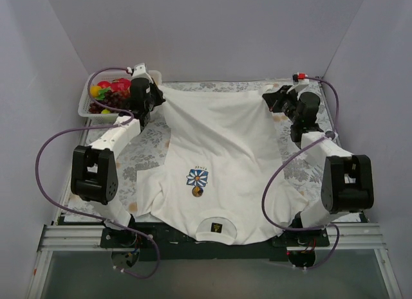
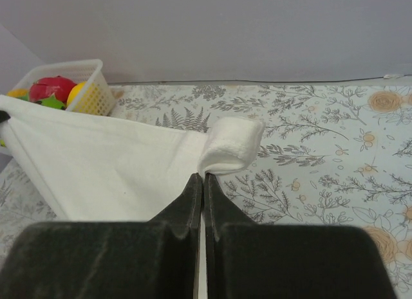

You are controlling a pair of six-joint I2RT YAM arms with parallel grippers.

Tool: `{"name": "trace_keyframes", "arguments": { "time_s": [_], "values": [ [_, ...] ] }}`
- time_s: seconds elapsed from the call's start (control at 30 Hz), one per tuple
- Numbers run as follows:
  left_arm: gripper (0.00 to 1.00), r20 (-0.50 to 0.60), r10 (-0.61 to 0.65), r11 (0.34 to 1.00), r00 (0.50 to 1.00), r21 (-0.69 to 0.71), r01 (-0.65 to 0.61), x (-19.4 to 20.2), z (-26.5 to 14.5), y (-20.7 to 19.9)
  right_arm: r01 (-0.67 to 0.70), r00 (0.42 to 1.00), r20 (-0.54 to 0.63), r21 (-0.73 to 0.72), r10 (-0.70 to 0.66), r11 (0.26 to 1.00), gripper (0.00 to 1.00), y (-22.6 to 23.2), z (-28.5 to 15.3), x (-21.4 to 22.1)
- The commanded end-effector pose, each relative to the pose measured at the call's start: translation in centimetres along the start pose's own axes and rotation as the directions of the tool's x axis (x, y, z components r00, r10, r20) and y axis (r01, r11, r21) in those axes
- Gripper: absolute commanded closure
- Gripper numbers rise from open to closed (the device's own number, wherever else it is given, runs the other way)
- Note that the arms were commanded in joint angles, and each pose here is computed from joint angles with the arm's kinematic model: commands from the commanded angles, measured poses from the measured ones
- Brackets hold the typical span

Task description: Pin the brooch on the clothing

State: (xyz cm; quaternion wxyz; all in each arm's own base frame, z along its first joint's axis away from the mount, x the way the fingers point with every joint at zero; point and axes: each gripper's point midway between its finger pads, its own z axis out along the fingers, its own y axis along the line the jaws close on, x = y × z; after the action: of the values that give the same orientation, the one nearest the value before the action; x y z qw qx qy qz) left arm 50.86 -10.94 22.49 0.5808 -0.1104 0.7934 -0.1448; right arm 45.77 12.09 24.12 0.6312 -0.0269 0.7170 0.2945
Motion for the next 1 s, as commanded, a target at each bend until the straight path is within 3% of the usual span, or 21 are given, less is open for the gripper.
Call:
{"name": "trace_keyframes", "arguments": {
  "time_s": [0.0,0.57,0.9,0.97],
  "values": [
    [1.0,0.093,-0.02,1.0,0.995,-0.012,0.021,-3.0,2.2,0.7,0.079,0.992,0.102,-0.08,-0.071,0.994,0.99,0.3,3.4,-4.0],
    [1.0,0.018,0.079,0.996,0.997,-0.046,-0.078,-1.1,13.2,2.8,-0.015,1.0,0.009,-0.055,0.016,0.998,0.99,-6.9,12.1,-0.9],
    [1.0,-0.009,0.093,0.993,0.996,-0.072,-0.094,0.2,16.5,4.1,-0.058,0.998,-0.036,-0.004,0.058,0.998,0.99,-9.9,15.0,0.8],
    [0.94,0.001,0.092,0.993,0.996,-0.073,-0.092,-0.1,16.8,4.2,-0.073,0.995,-0.067,0.016,0.074,0.997,0.99,-10.8,15.5,1.8]
  ]
}}
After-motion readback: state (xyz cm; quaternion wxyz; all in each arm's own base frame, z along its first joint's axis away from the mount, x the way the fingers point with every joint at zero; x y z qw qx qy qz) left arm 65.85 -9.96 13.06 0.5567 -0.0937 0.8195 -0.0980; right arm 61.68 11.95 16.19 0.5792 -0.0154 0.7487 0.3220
